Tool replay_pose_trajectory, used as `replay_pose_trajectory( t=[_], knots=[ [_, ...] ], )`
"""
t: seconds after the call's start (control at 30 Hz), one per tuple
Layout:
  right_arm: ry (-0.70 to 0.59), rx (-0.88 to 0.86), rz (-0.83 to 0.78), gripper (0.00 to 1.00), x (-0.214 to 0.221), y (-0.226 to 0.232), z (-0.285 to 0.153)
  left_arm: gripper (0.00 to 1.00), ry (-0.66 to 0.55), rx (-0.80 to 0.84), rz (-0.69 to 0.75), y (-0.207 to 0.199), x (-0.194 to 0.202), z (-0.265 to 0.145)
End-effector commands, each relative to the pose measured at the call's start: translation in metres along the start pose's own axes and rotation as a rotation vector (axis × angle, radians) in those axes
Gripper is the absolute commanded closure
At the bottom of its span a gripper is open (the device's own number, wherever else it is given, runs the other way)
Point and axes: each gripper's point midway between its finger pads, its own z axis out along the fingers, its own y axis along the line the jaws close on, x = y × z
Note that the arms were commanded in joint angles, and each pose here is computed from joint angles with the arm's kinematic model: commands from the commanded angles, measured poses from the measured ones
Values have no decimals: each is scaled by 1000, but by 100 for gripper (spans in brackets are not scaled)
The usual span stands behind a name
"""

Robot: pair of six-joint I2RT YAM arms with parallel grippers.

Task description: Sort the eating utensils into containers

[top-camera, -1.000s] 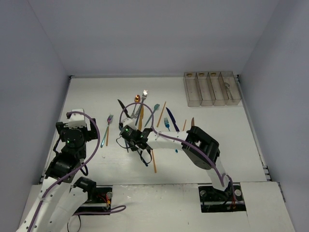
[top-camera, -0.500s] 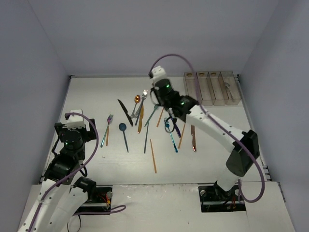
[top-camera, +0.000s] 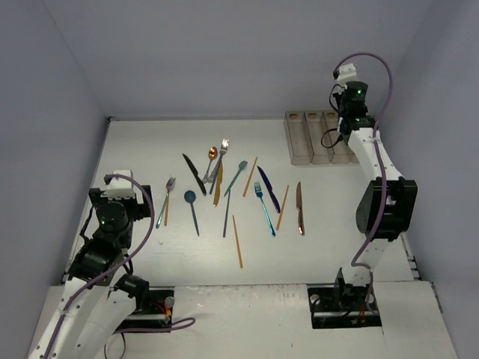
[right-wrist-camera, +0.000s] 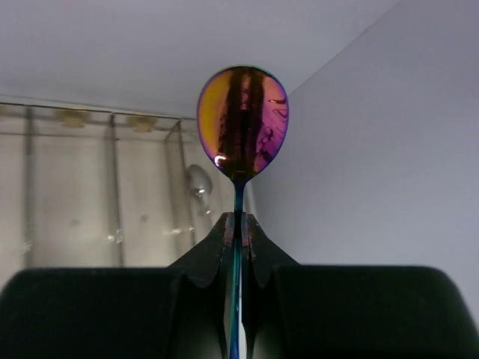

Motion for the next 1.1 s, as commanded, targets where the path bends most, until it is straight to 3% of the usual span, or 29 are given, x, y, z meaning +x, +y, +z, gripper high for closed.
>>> replay_pose_trajectory(
  t=[0.0, 0.3, 0.77, 0.9, 1.07],
  knots=[
    [-100, 62, -58, 100, -17, -41, 43, 9, -24, 63, 4, -16, -16, 9],
    [-57, 64, -25, 100, 34, -35, 117, 9, 62, 43, 57, -21, 2, 25],
    [-36, 40, -2, 99, 72, -11, 169, 9, 79, 52, 101, -23, 12, 31],
    [-13, 33, 18, 89, 84, -4, 170, 9, 94, 67, 88, -28, 13, 33],
    [-7, 55, 41, 67, 79, -11, 162, 9, 74, 93, -38, -38, -1, 32]
  ],
)
